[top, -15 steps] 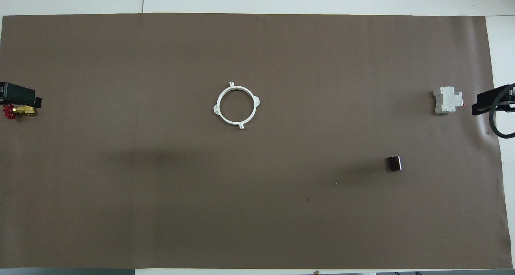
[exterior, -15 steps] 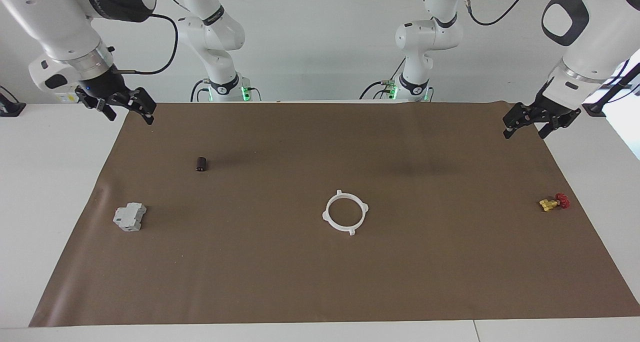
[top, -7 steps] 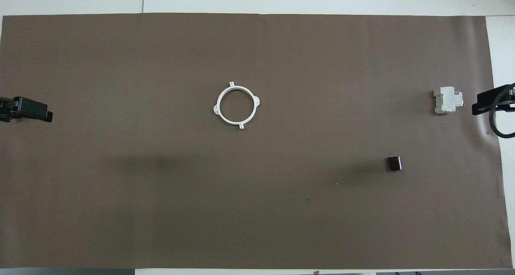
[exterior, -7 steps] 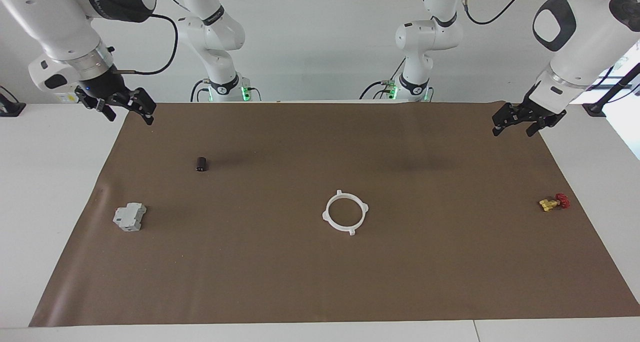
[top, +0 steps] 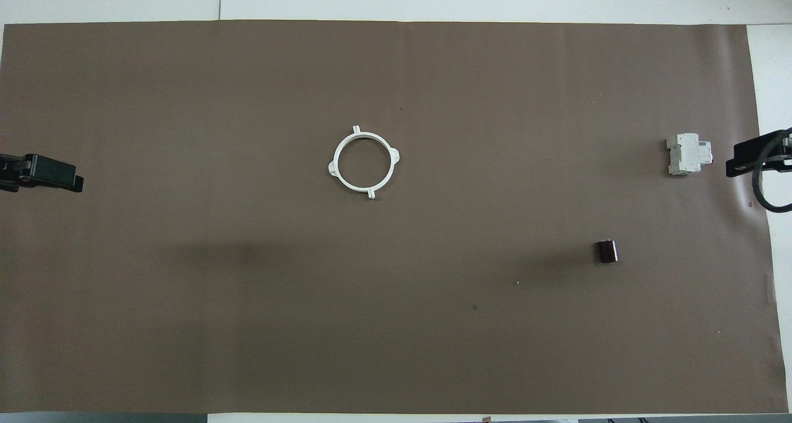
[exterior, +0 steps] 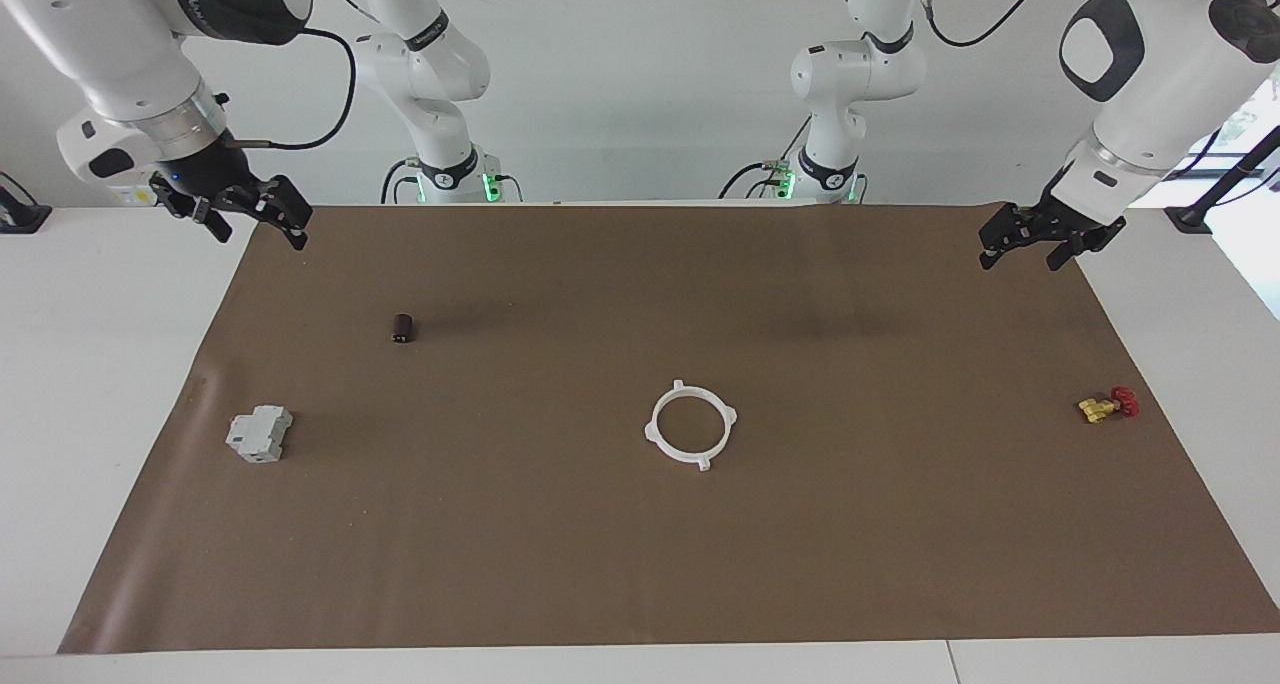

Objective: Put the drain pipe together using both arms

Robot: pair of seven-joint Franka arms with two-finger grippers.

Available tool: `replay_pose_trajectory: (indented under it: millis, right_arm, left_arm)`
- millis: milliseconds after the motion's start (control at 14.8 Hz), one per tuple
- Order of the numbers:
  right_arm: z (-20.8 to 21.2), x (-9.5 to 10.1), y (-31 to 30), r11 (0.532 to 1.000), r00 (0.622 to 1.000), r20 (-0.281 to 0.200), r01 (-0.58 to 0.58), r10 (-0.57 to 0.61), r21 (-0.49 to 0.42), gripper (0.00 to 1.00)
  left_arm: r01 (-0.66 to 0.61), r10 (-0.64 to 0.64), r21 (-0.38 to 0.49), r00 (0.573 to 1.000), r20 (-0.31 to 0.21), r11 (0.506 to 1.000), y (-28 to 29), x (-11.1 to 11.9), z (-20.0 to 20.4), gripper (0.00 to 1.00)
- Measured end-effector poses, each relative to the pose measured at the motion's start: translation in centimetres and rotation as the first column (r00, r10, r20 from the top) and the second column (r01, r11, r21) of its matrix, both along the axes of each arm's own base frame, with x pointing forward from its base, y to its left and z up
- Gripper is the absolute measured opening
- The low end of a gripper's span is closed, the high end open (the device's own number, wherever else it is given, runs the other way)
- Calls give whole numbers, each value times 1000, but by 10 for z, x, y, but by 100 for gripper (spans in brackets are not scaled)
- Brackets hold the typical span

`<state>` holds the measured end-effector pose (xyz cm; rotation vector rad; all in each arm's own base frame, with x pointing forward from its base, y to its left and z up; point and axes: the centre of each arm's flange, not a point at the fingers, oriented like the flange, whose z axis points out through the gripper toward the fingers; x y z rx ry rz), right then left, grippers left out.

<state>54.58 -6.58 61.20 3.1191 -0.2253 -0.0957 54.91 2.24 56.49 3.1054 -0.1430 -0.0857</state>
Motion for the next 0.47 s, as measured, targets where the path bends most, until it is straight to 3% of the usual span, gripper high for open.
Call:
replay_pose_trajectory:
  millis: [472]
  right_arm:
    - [0,0,0,1000,1000,0,0,0,0,100]
  left_arm:
    - [-38,38,28,999,23,999,2,2,3,100]
